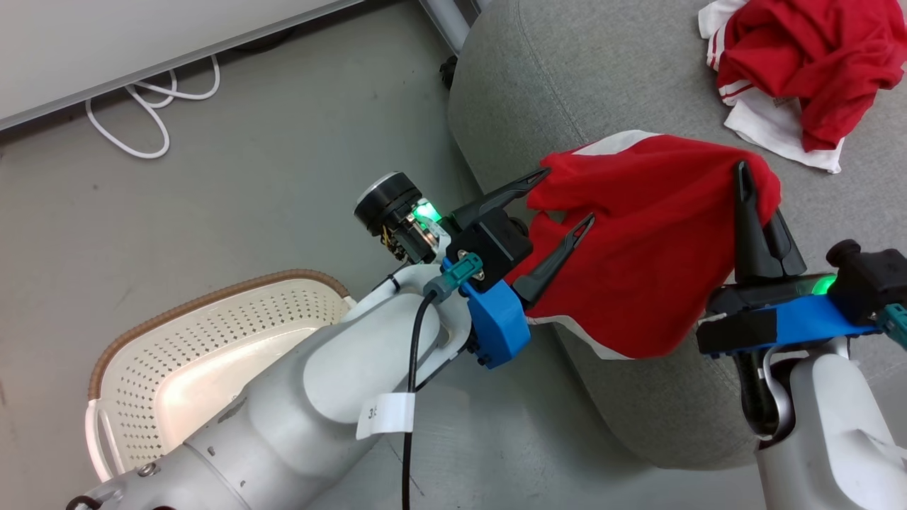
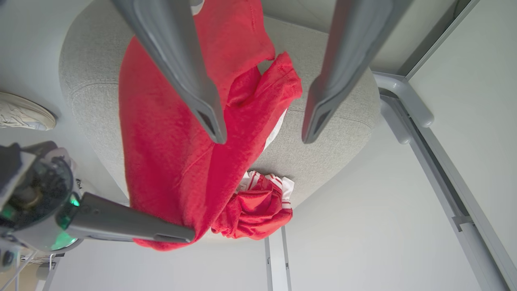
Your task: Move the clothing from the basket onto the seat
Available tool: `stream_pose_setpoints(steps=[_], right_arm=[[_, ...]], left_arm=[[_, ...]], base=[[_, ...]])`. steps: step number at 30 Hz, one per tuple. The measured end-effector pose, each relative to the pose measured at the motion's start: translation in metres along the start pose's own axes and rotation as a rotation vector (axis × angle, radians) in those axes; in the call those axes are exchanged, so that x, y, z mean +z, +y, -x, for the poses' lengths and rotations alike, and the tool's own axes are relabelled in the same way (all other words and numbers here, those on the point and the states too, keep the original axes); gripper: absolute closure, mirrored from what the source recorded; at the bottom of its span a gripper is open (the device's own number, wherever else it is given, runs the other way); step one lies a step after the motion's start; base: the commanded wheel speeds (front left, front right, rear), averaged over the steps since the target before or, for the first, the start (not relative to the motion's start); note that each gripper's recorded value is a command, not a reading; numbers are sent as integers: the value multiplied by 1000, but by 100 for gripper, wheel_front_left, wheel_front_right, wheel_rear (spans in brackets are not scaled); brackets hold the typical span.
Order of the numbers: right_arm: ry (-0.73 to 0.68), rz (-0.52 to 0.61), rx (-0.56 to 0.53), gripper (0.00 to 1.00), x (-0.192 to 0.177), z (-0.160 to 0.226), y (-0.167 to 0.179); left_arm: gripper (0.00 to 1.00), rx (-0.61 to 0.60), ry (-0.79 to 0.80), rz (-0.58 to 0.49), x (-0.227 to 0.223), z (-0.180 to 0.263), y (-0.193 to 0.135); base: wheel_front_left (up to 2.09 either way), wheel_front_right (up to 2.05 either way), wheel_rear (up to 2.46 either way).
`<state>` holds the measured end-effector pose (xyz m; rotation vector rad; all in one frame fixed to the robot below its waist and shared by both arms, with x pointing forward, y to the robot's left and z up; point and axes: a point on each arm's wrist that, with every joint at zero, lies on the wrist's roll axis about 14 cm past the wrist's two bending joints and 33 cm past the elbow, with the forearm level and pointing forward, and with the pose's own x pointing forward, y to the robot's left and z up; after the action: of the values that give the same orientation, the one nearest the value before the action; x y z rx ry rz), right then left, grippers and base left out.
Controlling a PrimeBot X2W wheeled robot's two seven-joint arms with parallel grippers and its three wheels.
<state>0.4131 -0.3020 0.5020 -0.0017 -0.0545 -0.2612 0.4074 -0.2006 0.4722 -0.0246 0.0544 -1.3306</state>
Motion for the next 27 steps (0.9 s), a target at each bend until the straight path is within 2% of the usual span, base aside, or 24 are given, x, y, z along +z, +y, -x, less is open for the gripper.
stream_pose_setpoints(steps=[14,22,27], right_arm=[[-12,3,0,100,4,-1,0],[-179,84,45,100,60,-44,13],[-308,173,45,100,106,-80,6]], left_arm=[[0,2,1,-3,1,3,-2],[0,13,-5,9,-5,3,6],[0,25,-12,16,-12,2,20]], base=[[0,0,0],[0,0,0],[0,0,0]])
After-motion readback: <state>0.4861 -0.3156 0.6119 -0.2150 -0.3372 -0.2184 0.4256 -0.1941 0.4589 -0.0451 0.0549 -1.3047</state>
